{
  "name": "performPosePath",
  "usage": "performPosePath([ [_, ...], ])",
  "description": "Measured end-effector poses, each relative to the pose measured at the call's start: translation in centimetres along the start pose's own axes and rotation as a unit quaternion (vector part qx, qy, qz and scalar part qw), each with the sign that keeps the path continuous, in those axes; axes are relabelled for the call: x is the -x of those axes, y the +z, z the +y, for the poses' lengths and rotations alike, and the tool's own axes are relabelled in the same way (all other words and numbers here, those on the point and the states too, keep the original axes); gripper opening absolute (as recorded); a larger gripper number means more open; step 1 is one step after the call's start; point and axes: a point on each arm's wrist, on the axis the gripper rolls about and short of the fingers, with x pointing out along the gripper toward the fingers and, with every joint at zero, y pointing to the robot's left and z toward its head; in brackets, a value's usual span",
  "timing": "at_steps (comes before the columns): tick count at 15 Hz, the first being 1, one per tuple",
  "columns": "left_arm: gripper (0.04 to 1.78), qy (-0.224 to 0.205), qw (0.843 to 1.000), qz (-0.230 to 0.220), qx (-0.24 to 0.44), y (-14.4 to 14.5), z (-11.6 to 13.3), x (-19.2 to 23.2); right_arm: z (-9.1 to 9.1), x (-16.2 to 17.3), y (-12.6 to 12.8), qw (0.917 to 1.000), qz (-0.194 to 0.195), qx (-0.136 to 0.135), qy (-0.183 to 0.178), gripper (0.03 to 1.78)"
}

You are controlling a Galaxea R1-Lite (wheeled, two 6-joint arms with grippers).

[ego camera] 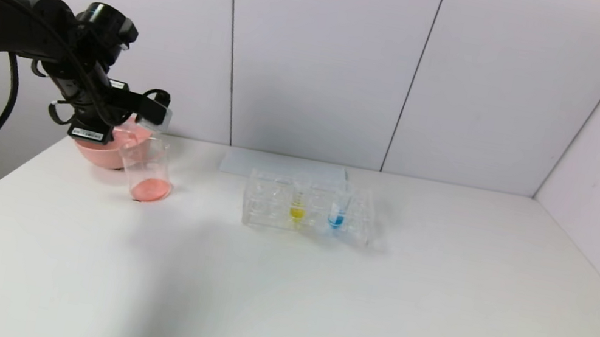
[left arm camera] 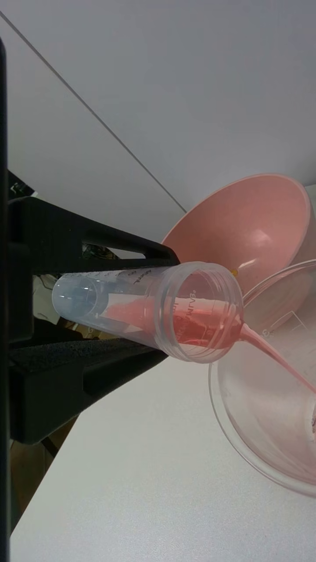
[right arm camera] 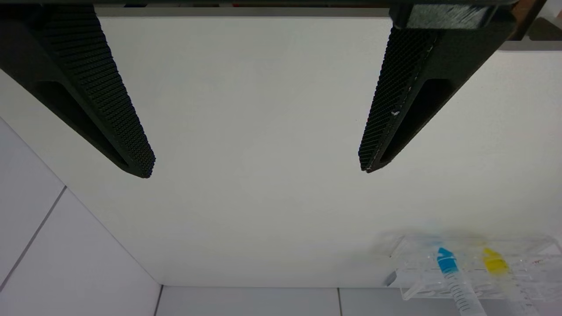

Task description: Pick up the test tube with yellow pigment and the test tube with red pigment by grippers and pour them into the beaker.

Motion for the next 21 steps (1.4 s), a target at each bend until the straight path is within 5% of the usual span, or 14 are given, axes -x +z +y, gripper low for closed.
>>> performPosePath([
  [21,0.44,0.000,1.000,0.025,-0.008,0.36,-0.10,0.39,0.00,0.00,0.00,1.0000,0.000,0.000,0.000,1.70],
])
